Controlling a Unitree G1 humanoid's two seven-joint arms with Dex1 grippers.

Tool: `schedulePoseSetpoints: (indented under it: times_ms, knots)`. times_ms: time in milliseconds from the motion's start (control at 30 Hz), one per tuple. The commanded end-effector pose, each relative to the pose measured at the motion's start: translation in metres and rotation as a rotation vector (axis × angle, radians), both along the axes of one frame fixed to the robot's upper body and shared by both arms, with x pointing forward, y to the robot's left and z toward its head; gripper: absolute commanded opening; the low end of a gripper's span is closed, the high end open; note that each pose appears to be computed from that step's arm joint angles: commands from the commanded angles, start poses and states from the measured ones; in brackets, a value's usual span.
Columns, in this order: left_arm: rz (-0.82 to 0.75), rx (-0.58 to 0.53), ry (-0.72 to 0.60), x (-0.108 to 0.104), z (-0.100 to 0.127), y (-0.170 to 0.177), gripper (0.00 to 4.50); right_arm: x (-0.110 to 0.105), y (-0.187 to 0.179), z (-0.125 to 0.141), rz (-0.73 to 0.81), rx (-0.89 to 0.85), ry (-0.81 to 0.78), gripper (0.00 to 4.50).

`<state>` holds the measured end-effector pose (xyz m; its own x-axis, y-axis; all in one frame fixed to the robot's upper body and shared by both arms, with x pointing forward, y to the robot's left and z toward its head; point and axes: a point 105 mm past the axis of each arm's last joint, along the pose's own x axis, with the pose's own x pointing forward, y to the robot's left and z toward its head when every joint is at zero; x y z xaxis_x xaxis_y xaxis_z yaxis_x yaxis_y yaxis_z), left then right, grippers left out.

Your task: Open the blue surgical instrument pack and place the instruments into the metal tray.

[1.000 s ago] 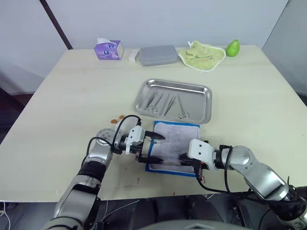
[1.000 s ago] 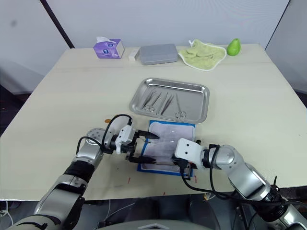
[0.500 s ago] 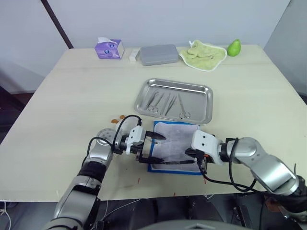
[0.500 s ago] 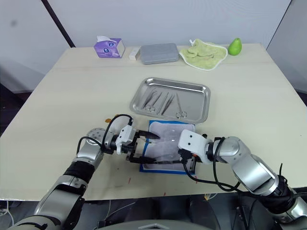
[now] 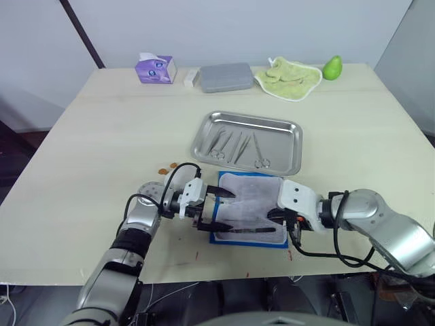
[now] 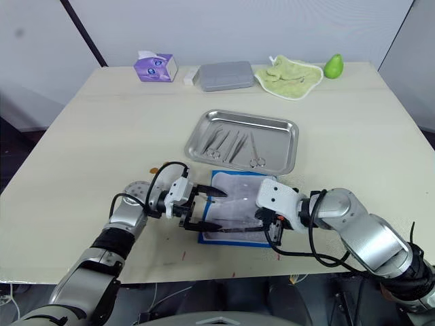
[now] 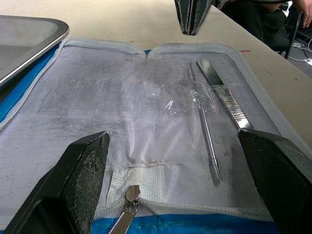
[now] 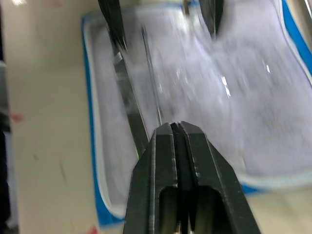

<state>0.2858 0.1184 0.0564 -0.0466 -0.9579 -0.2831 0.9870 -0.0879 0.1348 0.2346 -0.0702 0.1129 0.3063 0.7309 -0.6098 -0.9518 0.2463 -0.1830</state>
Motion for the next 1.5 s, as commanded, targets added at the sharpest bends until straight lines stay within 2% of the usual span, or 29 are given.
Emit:
schedulePoseSetpoints:
  times_ms: [33, 233, 533, 1133, 1333, 1500]
  knots:
    - [-0.013, 0.070, 0.120, -0.014, -0.029, 0.003, 4.50, 0.004, 0.005, -0.004, -0.009, 0.032, -0.044, 1.69]
    - [-0.012, 0.073, 0.119, -0.014, -0.029, 0.003, 4.50, 0.005, 0.005, -0.022, 0.010, 0.025, -0.039, 1.69]
    - [-0.010, 0.073, 0.119, -0.015, -0.029, 0.004, 4.50, 0.008, 0.005, -0.033, 0.024, 0.007, -0.044, 1.69]
    - [-0.011, 0.073, 0.124, -0.016, -0.029, 0.005, 4.50, 0.000, 0.006, -0.038, 0.096, -0.054, -0.007, 1.69]
    - [-0.010, 0.071, 0.126, -0.017, -0.030, 0.004, 4.50, -0.001, 0.015, -0.038, 0.078, 0.030, 0.022, 1.69]
    - [-0.008, 0.069, 0.128, -0.018, -0.030, 0.003, 4.50, 0.001, 0.004, -0.060, 0.058, 0.021, 0.023, 1.69]
